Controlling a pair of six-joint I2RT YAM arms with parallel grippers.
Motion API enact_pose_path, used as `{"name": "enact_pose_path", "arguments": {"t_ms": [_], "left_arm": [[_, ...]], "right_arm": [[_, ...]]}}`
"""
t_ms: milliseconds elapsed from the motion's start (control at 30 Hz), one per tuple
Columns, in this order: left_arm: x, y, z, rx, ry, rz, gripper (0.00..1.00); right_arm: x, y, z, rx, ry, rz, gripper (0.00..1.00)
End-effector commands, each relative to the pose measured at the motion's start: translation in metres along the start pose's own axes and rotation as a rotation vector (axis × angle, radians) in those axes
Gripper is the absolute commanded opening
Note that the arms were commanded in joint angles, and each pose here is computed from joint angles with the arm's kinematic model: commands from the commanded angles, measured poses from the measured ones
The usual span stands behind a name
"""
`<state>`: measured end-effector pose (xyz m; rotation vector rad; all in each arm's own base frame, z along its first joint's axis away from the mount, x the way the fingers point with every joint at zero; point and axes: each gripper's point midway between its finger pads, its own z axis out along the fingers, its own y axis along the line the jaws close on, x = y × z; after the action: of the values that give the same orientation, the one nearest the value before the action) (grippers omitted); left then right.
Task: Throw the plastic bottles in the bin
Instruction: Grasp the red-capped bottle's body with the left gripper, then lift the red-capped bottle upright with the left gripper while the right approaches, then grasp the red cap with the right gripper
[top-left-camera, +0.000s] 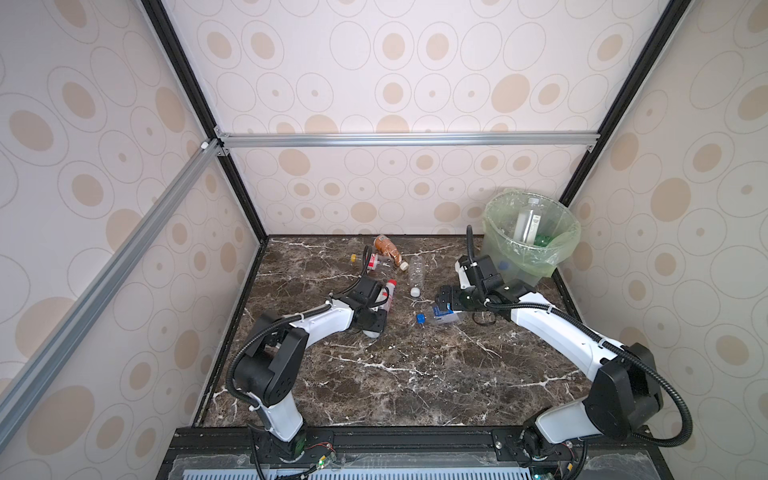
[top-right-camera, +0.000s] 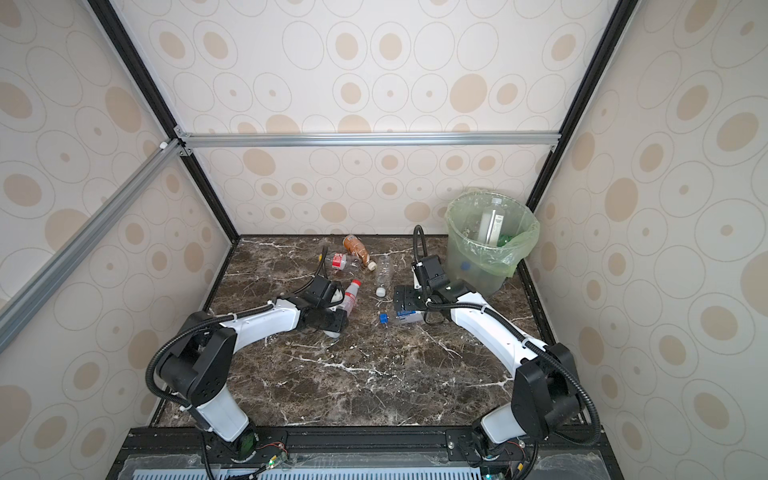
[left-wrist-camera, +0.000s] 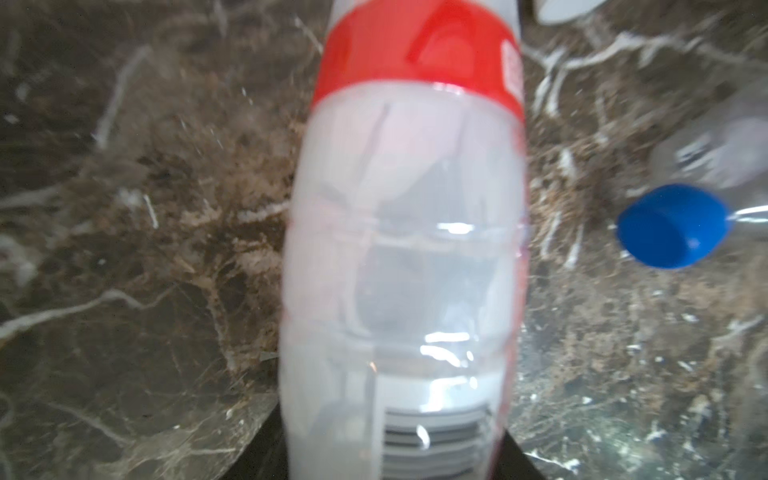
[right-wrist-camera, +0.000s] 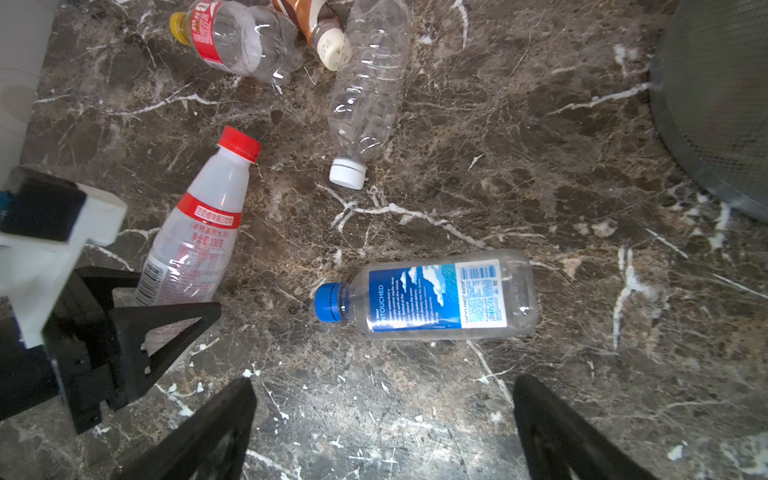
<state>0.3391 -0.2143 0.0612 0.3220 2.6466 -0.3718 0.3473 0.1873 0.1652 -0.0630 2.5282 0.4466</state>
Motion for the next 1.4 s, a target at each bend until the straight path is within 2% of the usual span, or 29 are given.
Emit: {"name": "enact_pose_path", "arguments": {"t_ms": [0,167,333,567,833,1100,1233,1367], "left_arm": [[-0.044,-0.025,-0.036,0.088,-0.175,0.027,0.52],[-0.077,-0.056,-0.070,0.231,-0.319,0.046,0.51],[-0.092,-0.081,-0.092,0.308,-0.391,0.097,0.51],[-0.092,-0.103,-0.116,0.376,-0.459,0.139,0.51],[-0.085,-0.110,-0.121,0.383,-0.466,0.162,0.52],[-0.085,-0.110,-0.121,0.388,-0.474,0.157,0.53],[-0.084,-0.110,-0.119,0.396,-0.473,0.152,0.55],[-0.082,-0.109,-0.119,0.390,-0.476,0.147,0.62]], "right_arm": [[-0.017,0.014,-0.010,-0.095,-0.044,0.070,1.00],[-0.044,0.038,-0.024,-0.240,-0.089,0.143,1.00],[-0.076,0.062,-0.044,-0.349,-0.172,0.170,1.00],[-0.117,0.080,-0.049,-0.401,-0.247,0.204,1.00],[-0.139,0.110,-0.031,-0.486,-0.243,0.211,0.94],[-0.144,0.130,-0.022,-0.549,-0.226,0.217,0.75],[-0.145,0.131,-0.024,-0.549,-0.236,0.219,0.55],[-0.144,0.130,-0.026,-0.538,-0.239,0.217,0.36]]}}
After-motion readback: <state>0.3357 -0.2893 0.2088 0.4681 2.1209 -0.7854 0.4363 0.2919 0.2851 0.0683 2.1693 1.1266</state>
